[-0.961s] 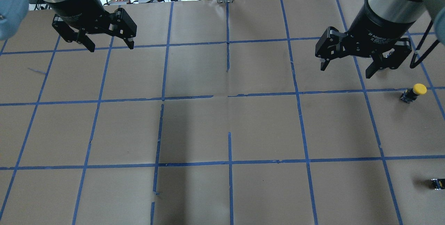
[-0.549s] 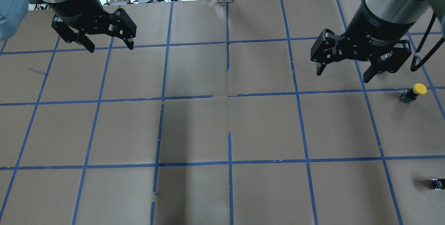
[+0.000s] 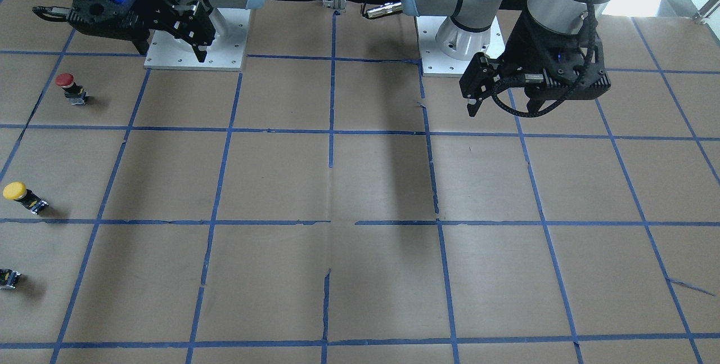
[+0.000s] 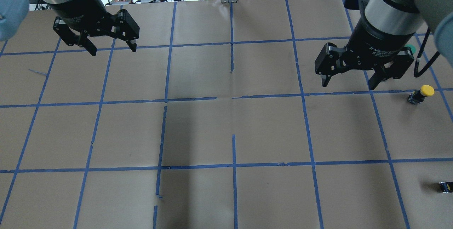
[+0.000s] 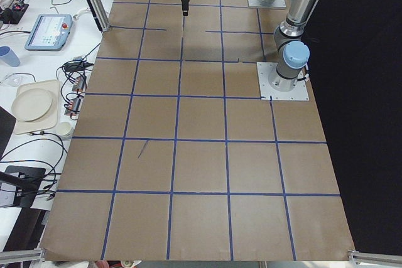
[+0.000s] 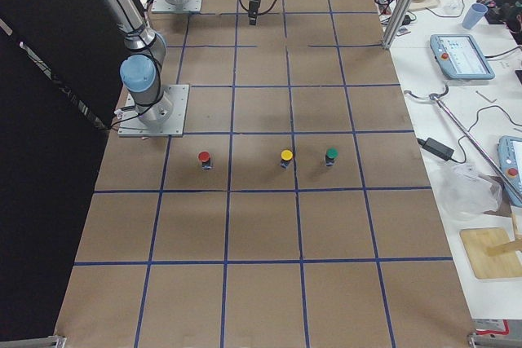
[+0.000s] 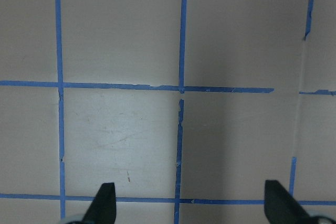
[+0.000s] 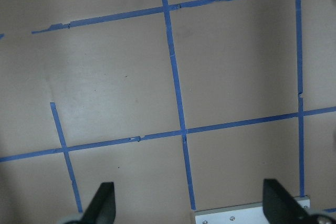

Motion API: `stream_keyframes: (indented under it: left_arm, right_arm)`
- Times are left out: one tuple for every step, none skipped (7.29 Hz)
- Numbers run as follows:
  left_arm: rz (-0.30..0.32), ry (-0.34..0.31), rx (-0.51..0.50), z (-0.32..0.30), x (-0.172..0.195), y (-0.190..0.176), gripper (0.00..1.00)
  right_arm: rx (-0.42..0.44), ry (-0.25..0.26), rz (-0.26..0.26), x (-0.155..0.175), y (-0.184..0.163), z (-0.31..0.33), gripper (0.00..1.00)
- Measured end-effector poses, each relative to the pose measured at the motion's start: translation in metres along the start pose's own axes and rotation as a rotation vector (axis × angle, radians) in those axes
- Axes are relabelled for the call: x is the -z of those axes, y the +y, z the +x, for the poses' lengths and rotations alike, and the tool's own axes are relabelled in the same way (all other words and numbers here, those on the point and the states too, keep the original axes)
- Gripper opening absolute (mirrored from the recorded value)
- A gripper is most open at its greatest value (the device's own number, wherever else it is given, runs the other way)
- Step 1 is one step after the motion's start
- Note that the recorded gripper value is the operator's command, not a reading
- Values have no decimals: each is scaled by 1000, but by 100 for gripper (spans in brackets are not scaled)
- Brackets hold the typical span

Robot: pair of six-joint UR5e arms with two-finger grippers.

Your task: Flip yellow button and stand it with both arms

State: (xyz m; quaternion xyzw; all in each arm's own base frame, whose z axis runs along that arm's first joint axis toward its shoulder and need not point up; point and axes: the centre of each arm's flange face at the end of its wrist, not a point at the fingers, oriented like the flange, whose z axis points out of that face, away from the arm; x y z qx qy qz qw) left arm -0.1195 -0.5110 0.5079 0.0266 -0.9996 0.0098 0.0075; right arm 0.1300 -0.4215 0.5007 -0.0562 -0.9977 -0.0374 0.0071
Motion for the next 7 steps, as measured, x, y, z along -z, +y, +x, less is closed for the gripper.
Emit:
stream_keyframes:
  left_arm:
    - [-3, 0, 1, 0, 0, 1, 100]
    - [-6, 0, 1, 0, 0, 1, 100]
    - [-8, 0, 2, 0, -1, 1, 100]
    - [-9, 0, 2, 0, -1, 0, 100]
    - [-9, 0, 3, 0, -1, 0, 100]
    - [-9, 1, 2, 0, -1, 0, 100]
    - [-9, 1, 2, 0, -1, 0, 100]
  right_arm:
    - [12, 5, 2, 0, 0, 1, 100]
    - [16, 6, 2, 0, 0, 2, 100]
    - [17, 6, 2, 0, 0, 2, 100]
    - [18, 5, 2, 0, 0, 2, 100]
    - [18, 4, 2, 1, 0, 3, 100]
    - [18, 4, 4, 1, 0, 3, 100]
    - [18, 3, 5, 2, 0, 3, 100]
